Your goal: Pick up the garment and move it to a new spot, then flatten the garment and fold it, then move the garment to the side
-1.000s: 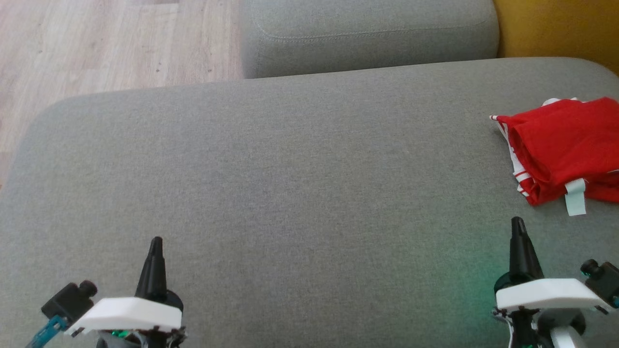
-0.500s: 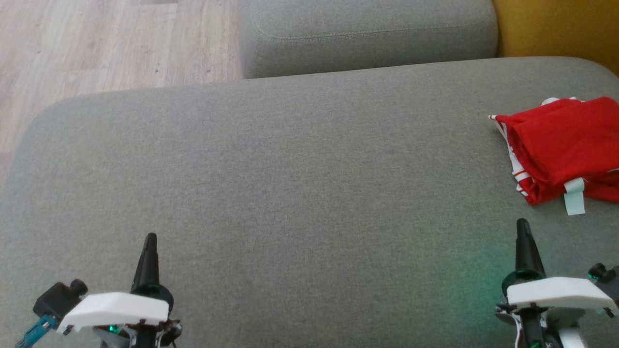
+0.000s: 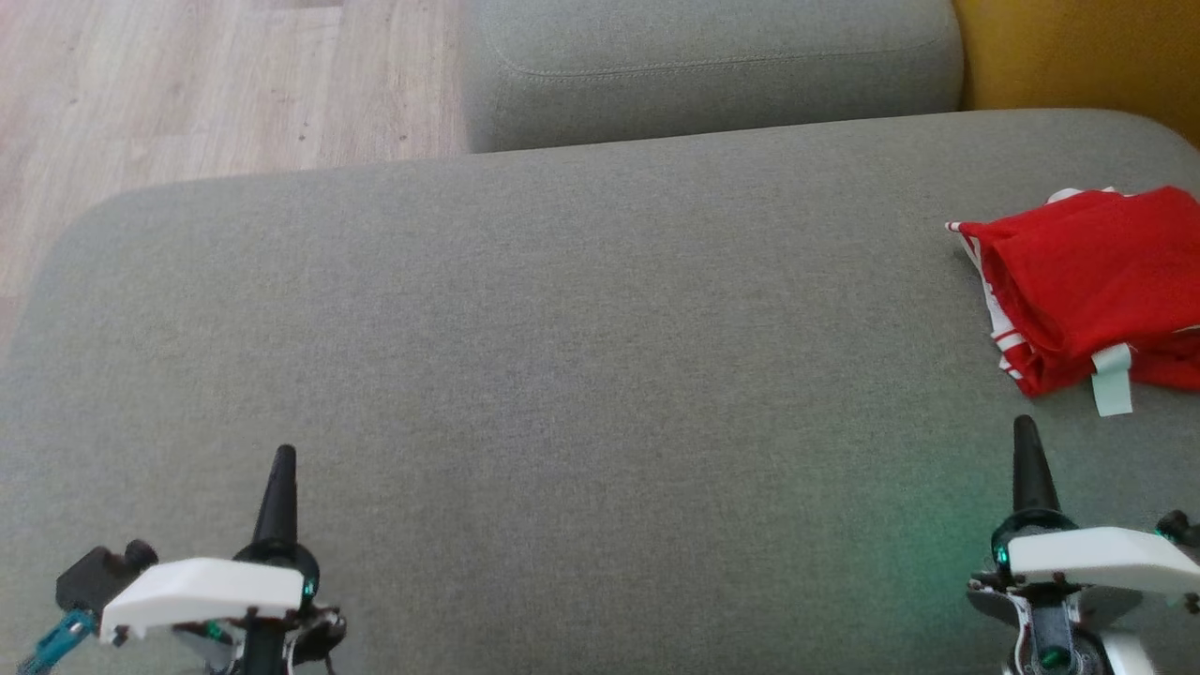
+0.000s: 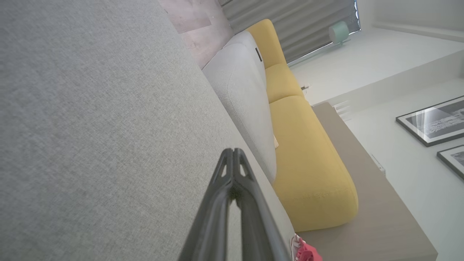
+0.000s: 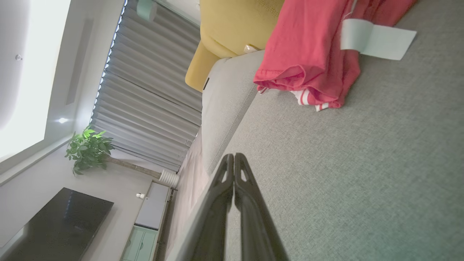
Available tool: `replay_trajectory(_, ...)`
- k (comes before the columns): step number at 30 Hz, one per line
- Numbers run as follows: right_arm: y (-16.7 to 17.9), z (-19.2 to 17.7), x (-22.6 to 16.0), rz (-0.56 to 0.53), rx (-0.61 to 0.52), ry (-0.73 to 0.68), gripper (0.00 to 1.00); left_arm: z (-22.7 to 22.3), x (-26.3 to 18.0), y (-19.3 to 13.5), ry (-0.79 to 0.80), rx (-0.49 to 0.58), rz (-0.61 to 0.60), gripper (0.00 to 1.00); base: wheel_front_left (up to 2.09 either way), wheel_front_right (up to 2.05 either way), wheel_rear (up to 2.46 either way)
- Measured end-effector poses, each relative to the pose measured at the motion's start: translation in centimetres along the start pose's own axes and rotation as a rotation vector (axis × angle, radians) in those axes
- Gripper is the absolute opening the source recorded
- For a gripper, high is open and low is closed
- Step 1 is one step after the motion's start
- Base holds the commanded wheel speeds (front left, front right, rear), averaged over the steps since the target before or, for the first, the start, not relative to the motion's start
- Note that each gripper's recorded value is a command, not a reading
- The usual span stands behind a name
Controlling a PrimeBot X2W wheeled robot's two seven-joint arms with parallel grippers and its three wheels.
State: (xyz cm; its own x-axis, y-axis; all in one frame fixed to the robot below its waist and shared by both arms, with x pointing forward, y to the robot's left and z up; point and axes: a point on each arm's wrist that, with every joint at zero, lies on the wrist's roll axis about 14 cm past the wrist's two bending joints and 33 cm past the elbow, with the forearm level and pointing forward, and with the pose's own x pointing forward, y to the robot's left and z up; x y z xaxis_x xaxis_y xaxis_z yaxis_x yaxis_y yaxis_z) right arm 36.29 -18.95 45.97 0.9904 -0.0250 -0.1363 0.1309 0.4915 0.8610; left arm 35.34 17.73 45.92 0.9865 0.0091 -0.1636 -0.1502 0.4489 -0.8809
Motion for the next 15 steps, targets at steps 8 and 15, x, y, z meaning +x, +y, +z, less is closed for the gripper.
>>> replay_trajectory(8, -0.19, 0.16, 0.0, -0.007, 0.084, 0.004, 0.0, 0.16, 0.38, -0.33, 0.008, -0.076, -0.011, 0.0, 0.0, 0.0, 0.0)
replay_trajectory(15, -0.23, 0.45, 0.06, -0.009, 0.15, 0.0, 0.0, 0.18, 0.39, -0.26, 0.011, -0.134, -0.013, 0.0, 0.0, 0.0, 0.0)
